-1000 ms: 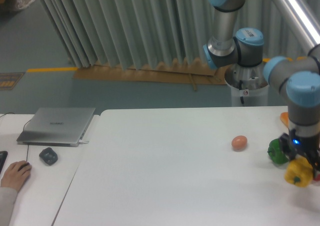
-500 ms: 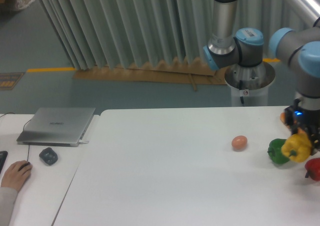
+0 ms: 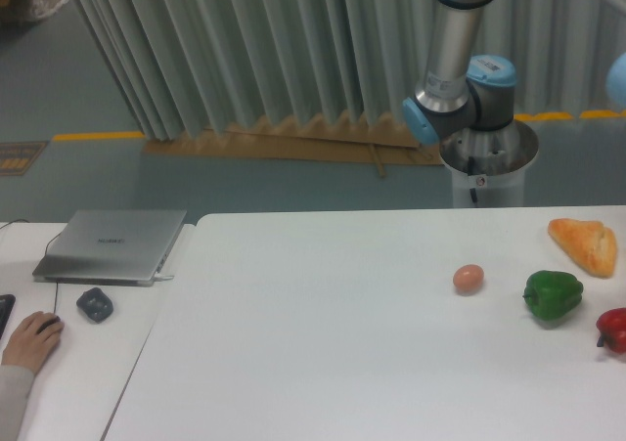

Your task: Place the yellow pepper in a basket

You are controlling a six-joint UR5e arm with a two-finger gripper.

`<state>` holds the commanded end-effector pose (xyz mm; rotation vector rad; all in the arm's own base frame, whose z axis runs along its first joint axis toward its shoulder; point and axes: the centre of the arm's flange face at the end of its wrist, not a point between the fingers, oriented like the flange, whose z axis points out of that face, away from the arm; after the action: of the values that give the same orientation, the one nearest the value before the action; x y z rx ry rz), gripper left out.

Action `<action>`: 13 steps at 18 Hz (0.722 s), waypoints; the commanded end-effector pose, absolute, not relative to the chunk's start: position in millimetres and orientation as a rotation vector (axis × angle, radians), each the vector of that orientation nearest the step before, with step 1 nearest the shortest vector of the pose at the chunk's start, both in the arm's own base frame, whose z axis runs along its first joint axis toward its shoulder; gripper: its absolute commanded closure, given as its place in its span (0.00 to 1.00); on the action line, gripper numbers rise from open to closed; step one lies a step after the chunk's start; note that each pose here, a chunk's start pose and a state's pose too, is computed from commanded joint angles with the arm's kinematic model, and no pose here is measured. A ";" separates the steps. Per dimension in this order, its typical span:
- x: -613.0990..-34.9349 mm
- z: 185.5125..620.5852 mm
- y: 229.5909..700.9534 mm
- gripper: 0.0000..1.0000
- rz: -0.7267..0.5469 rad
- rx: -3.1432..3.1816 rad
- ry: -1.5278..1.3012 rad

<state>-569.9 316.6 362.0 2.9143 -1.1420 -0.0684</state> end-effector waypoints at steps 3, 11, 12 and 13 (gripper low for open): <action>-584.6 352.8 298.3 0.55 -0.058 2.909 -1.153; -619.1 304.2 305.8 0.55 -0.178 2.909 -1.124; -623.1 294.4 306.1 0.54 -0.176 2.913 -1.123; -625.0 290.1 304.4 0.54 -0.174 2.915 -1.117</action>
<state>-625.0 304.4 290.1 2.9154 -1.1167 -0.1735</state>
